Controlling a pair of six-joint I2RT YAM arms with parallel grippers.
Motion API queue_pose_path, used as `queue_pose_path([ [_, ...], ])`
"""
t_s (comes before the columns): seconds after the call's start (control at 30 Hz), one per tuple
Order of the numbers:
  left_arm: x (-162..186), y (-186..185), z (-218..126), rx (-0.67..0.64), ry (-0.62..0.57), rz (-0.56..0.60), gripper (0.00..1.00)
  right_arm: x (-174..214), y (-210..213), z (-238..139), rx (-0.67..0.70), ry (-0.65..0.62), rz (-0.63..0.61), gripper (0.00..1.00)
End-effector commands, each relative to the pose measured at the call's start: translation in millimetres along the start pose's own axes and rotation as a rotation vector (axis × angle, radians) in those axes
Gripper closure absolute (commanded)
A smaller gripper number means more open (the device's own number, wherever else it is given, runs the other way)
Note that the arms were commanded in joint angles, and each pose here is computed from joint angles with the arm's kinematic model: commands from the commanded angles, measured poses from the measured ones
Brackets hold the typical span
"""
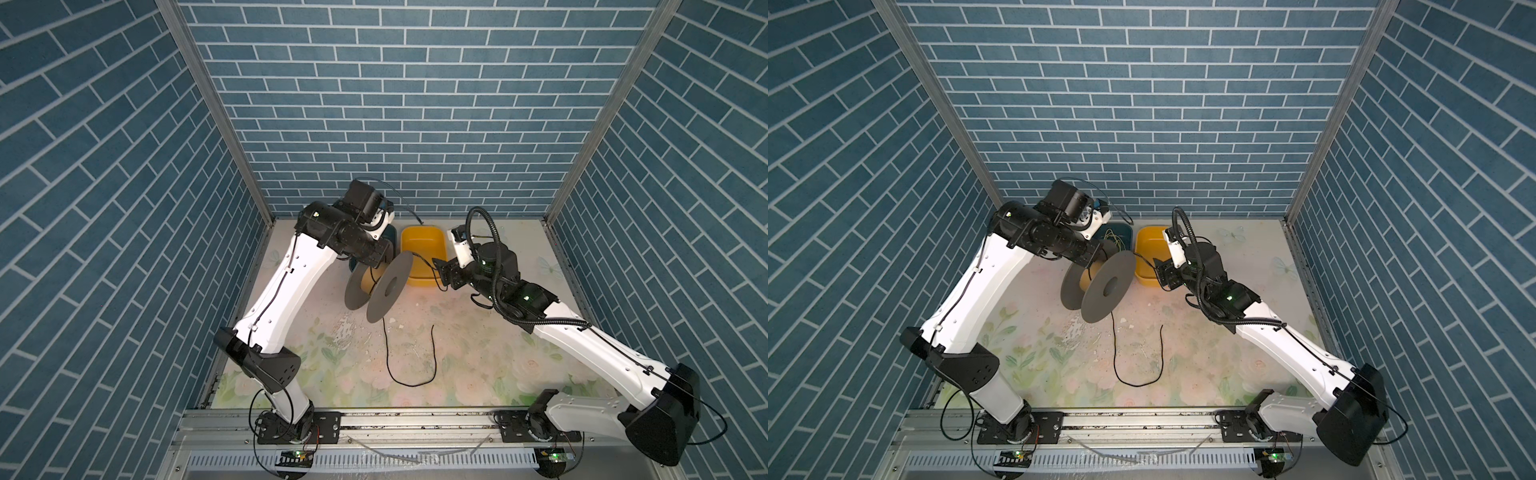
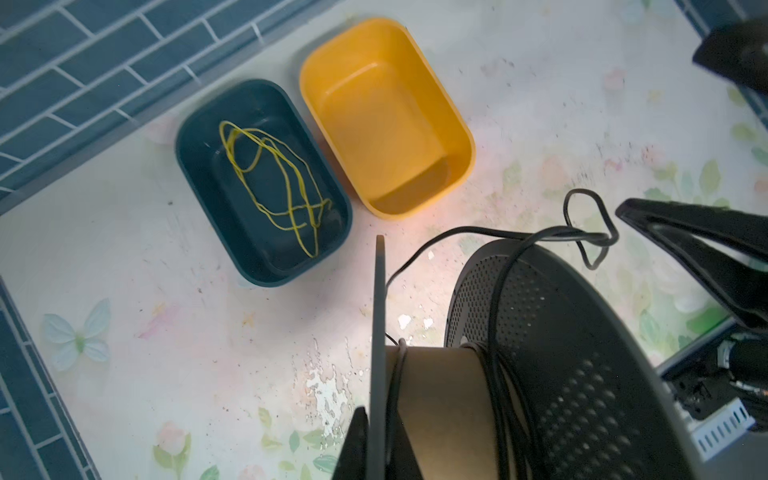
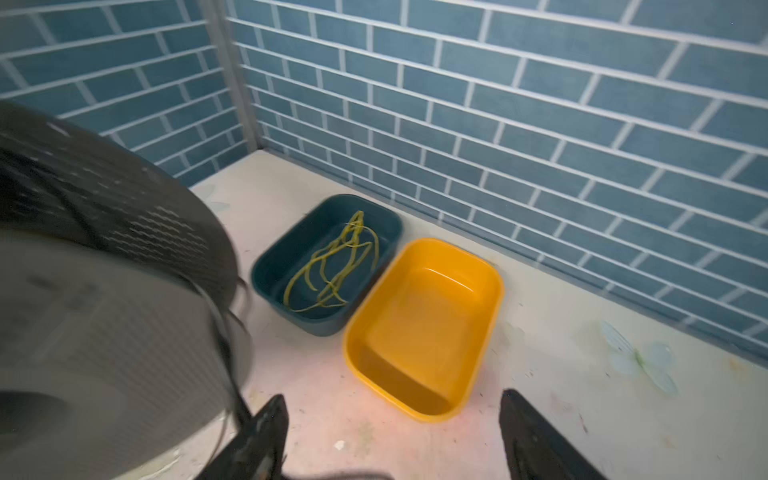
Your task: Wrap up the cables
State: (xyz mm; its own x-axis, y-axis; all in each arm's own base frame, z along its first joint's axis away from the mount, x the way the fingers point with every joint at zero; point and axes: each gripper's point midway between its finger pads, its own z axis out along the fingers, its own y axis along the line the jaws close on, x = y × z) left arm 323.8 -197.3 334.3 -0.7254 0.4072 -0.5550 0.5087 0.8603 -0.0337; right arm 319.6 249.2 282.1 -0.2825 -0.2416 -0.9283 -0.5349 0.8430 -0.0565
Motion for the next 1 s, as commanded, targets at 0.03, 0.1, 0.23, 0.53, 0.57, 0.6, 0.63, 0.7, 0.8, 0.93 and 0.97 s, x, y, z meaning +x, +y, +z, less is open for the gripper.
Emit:
queue_pose_path([
  [0.03, -17.4, -6.0, -21.0, 0.057, -0.085, -0.035, 1.00, 31.5, -7.0, -4.6, 0.043, 0.015, 0.047, 0.26],
  [0.1, -20.8, -7.0, -23.1, 0.069, -0.093, -0.046, 1.00, 40.2, 3.0, -5.4, -0.018, 0.000, 0.048, 0.28],
  [0.23, -28.4, -8.7, -26.4, 0.105, -0.113, -0.088, 1.00, 54.1, 25.6, -4.0, -0.148, -0.038, 0.069, 0.31],
  [0.53, -38.4, -14.2, -33.5, 0.151, -0.140, -0.140, 1.00, 64.3, 82.1, 17.2, -0.470, -0.156, 0.227, 0.32],
  [0.57, -39.0, -15.8, -34.2, 0.160, -0.143, -0.145, 1.00, 64.8, 87.2, 22.0, -0.498, -0.161, 0.242, 0.32],
  [0.6, -39.2, -16.2, -35.2, 0.164, -0.145, -0.150, 1.00, 65.4, 91.3, 26.5, -0.518, -0.164, 0.255, 0.32],
  [0.63, -39.7, -17.1, -35.3, 0.170, -0.147, -0.152, 1.00, 64.8, 95.5, 30.6, -0.539, -0.175, 0.271, 0.32],
  [0.7, -40.2, -17.8, -37.4, 0.174, -0.156, -0.156, 1.00, 60.9, 100.6, 37.8, -0.570, -0.210, 0.305, 0.31],
  [0.8, -41.1, -19.6, -38.7, 0.185, -0.167, -0.162, 1.00, 58.0, 109.0, 48.9, -0.624, -0.242, 0.359, 0.29],
  [0.93, -41.1, -21.8, -41.7, 0.202, -0.179, -0.169, 1.00, 54.1, 118.1, 58.2, -0.697, -0.289, 0.424, 0.26],
  [0.97, -41.8, -22.1, -42.2, 0.205, -0.183, -0.168, 1.00, 53.5, 120.8, 60.8, -0.715, -0.294, 0.438, 0.26],
])
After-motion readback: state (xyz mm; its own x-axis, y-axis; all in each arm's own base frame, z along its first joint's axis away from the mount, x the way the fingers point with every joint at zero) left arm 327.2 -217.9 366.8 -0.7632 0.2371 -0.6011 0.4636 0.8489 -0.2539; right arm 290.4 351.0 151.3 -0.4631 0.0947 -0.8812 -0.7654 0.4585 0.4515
